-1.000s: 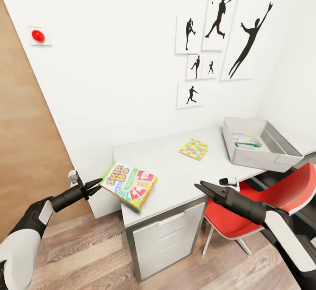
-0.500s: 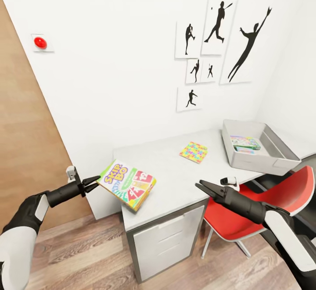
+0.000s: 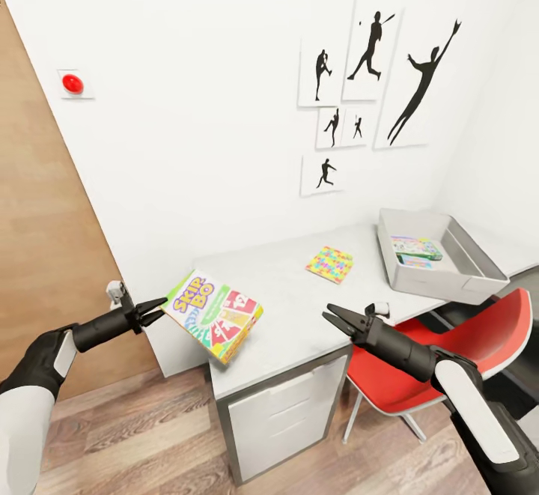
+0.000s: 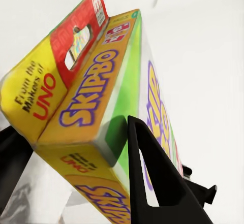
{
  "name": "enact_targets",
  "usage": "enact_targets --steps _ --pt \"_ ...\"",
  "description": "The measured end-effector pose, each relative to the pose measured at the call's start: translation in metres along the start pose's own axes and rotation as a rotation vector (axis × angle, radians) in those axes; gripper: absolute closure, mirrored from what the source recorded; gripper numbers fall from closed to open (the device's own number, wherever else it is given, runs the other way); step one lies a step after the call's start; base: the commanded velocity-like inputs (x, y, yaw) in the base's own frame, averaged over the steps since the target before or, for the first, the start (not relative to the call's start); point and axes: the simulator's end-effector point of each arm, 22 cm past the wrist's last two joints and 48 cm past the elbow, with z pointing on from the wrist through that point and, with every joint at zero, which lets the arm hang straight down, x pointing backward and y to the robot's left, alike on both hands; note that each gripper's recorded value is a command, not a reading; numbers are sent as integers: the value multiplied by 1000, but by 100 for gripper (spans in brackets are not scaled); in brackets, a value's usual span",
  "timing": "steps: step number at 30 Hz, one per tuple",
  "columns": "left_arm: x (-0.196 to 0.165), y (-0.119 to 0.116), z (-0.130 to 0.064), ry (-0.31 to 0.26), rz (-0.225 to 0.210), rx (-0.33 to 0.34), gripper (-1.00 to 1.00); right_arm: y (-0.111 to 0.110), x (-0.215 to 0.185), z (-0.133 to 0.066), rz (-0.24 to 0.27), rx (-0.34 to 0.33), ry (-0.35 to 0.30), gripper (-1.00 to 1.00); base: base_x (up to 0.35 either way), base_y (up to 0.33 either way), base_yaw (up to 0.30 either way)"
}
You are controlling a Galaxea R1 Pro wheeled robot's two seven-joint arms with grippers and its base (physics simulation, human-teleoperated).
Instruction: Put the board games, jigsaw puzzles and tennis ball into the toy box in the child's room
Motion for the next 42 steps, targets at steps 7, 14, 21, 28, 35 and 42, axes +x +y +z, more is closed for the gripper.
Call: enact_targets --steps 7,14,21,28,35,42 --pt "-10 -17 -12 -10 15 13 100 8 -1 10 28 -15 -14 -100 0 0 0" --pt "-13 -28 -12 -9 16 13 100 16 -6 12 33 -15 -17 -100 0 0 0" --pt "-14 -37 -12 -9 16 13 100 25 -11 13 33 -13 -17 -100 0 0 0" --pt "-16 -47 -12 -7 16 12 100 34 -15 15 34 -14 -17 -100 0 0 0" --pt "-17 -56 -12 -7 16 12 100 43 -20 17 30 -13 -16 -100 0 0 0" --pt "-18 -65 -13 -6 17 12 100 45 -25 21 -1 61 -10 -100 0 0 0"
